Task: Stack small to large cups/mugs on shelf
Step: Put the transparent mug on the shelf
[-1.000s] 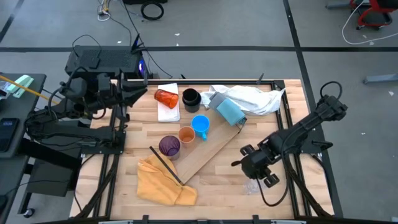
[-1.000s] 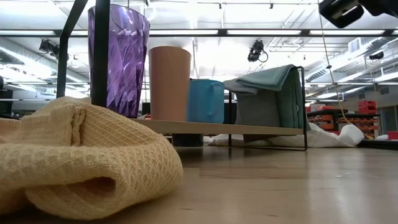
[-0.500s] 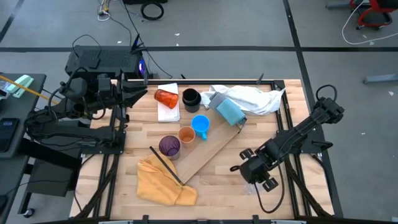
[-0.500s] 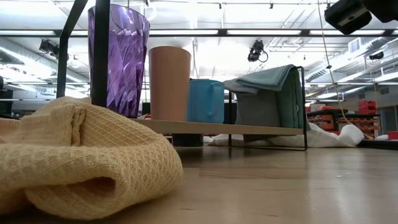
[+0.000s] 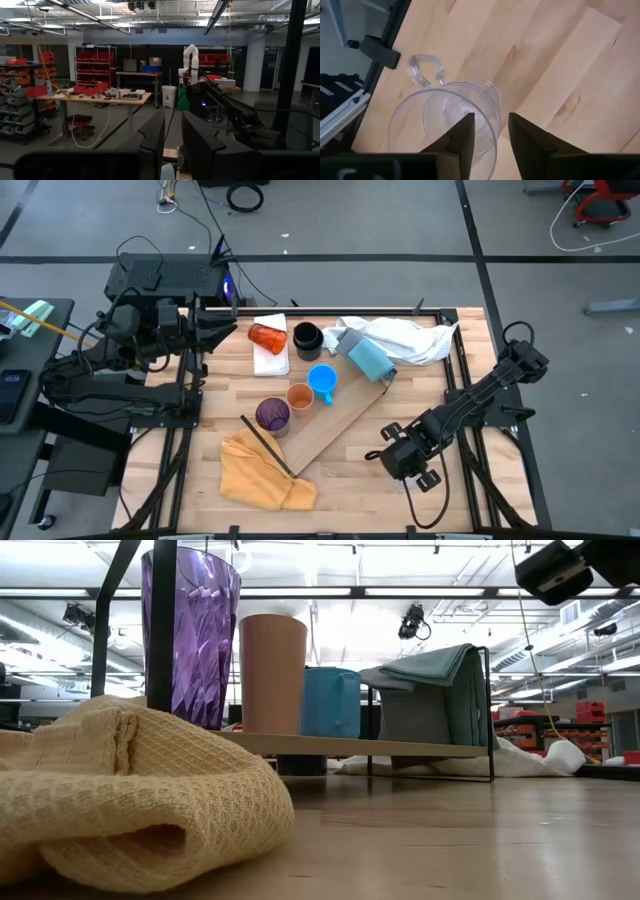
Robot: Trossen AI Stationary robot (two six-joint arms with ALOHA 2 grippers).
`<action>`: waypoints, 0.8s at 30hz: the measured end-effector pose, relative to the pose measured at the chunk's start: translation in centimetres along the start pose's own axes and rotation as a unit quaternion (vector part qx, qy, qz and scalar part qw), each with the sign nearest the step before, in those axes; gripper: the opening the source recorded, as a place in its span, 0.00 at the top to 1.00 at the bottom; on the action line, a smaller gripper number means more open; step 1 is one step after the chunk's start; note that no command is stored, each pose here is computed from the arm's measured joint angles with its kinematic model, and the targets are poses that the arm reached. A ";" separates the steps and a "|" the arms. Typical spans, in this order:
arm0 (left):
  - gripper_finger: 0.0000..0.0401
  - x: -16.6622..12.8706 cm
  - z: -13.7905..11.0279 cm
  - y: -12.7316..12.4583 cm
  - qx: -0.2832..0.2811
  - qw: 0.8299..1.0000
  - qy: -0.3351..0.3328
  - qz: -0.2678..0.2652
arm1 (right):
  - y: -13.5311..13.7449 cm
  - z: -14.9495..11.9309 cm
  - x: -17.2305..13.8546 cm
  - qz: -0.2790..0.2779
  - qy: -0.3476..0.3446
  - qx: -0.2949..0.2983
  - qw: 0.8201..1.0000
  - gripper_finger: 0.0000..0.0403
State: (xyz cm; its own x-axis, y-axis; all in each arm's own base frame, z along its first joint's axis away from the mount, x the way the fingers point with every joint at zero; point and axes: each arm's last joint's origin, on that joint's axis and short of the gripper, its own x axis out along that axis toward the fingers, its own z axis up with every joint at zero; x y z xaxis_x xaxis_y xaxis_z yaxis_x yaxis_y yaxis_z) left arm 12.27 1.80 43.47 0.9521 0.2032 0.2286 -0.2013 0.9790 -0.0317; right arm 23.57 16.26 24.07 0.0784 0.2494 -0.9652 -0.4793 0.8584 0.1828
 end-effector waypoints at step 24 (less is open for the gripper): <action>0.84 0.0 0.0 0.0 0.008 1.000 0.001 0.000 | 0.1 -0.5 -0.9 0.014 0.015 0.012 1.000 0.99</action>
State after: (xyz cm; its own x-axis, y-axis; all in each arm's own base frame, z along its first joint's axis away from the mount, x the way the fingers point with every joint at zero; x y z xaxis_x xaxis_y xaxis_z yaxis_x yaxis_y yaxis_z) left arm 12.27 1.80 43.46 0.9523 0.2036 0.2274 -0.2053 0.9786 -0.0164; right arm 22.99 15.89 24.91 0.0394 0.2599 -0.9648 -0.4590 0.8624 0.2136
